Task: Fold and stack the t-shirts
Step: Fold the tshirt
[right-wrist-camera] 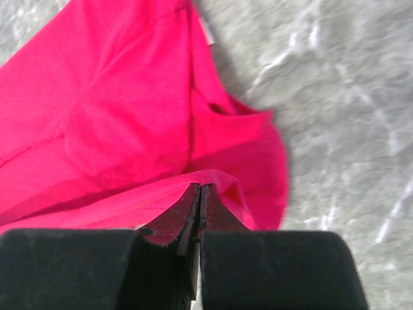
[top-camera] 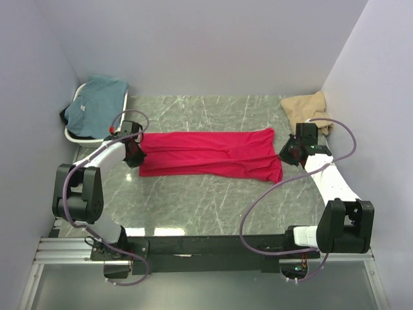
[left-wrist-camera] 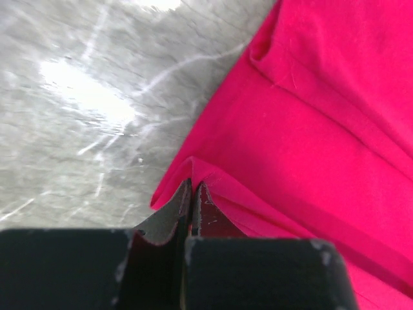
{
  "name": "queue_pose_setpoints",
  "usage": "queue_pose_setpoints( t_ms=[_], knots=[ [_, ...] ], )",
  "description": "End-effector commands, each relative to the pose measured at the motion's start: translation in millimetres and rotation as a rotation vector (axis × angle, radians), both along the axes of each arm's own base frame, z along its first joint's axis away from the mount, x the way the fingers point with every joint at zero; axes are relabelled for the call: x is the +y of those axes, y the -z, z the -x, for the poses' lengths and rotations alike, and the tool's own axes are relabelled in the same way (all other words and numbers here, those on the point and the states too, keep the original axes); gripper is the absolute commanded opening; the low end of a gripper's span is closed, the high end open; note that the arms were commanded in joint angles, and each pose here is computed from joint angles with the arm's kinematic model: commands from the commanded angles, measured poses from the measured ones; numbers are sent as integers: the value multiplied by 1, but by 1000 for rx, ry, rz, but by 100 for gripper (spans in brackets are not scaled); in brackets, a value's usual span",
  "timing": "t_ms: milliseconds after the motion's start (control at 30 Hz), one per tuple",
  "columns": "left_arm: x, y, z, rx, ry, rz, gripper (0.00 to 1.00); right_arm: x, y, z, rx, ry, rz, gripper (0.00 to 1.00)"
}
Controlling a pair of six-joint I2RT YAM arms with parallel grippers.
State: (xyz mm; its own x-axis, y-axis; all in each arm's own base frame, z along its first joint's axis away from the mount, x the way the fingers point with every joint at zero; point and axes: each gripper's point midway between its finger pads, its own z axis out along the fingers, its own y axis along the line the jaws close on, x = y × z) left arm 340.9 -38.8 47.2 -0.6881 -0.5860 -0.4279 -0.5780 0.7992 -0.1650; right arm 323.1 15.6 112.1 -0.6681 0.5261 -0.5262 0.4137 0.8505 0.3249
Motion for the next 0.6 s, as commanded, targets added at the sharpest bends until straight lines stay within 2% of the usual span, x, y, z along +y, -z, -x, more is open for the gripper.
queue_pose_setpoints(
  t_ms=[0, 233, 567],
  knots=[
    [18, -25, -4, -54, -14, -37, 2, -26, -18, -14, -56, 32, 58, 0],
    [21, -24, -10, -47, -6, -41, 4, -25, -6, -24, -19, 1, 31, 0],
    [15, -16, -27, -54, 6, -7, 6, -20, -7, -60, -48, -22, -7, 0]
  ],
)
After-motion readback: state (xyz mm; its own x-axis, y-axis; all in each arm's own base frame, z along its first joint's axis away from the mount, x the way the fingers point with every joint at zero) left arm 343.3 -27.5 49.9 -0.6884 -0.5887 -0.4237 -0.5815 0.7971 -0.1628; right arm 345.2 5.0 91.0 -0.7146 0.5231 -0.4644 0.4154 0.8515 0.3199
